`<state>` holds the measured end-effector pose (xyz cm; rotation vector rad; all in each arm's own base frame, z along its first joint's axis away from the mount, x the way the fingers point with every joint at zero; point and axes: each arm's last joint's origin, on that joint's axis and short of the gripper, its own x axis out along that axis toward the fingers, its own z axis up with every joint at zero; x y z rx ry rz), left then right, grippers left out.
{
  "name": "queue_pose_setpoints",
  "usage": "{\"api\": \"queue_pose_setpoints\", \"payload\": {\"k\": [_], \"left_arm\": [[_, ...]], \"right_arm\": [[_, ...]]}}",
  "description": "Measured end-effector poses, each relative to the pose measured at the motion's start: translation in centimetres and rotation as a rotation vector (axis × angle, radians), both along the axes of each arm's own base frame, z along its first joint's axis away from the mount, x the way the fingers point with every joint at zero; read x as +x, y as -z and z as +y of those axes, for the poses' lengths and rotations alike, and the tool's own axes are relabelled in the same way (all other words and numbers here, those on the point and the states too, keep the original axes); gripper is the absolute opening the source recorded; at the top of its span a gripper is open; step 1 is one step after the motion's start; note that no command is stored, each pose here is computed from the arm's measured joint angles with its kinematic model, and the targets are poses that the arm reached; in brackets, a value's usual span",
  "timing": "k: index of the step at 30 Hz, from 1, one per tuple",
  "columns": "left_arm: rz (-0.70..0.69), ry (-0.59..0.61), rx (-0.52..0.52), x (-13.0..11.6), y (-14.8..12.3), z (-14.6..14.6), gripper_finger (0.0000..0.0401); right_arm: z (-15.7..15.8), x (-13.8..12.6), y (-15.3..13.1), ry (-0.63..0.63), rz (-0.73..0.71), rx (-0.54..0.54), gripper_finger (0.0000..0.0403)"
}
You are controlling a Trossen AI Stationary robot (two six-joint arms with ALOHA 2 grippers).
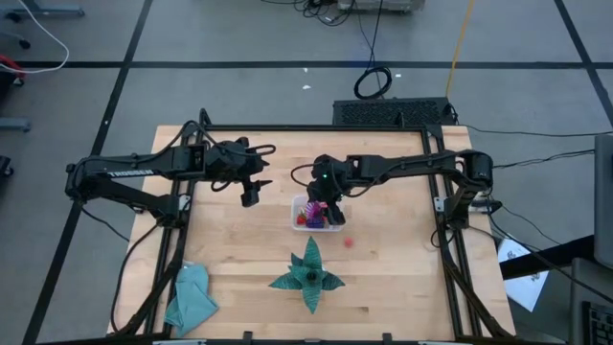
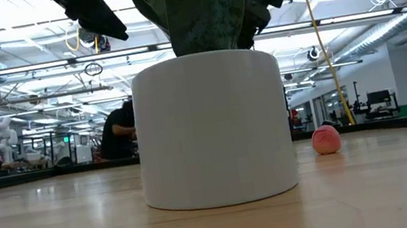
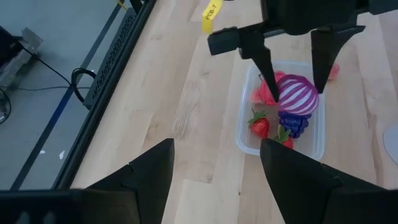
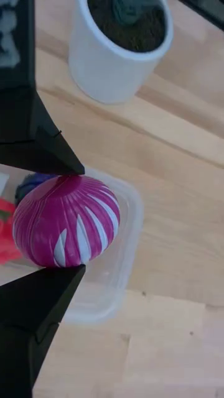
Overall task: Pick and placing Produce into tupperware
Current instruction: Put the purple onion into the transparent bin
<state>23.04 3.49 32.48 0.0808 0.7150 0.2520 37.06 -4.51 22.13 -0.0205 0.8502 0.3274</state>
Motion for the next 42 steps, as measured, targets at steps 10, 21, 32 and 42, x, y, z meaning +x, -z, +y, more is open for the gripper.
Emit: {"api": "queue_pose_setpoints", "payload": {"k": [10,21,32,42], "left_arm": [[0.002,0.005,0.006,0.0,0.0,0.0,0.0244],[0.003,0.006,0.007,0.0,0.0,0.0,0.0244],[0.004,0.008,0.008,0.0,0.0,0.0,0.0244],[0.007,0.012,0.013,0.0,0.0,0.0,0.0244]], "right_arm": [[0.1,0.5,0.0,-0.037,-0.051,0.031,0.0224],[-0.3,0.5,0.1,-0.027,-0.048,0.031,0.0224],[-0.9,0.6,0.8,-0.013,-0.033,0.032,0.0224],[-0.9,1.0,2.0,-0.027,-0.009,0.026,0.0224]]}}
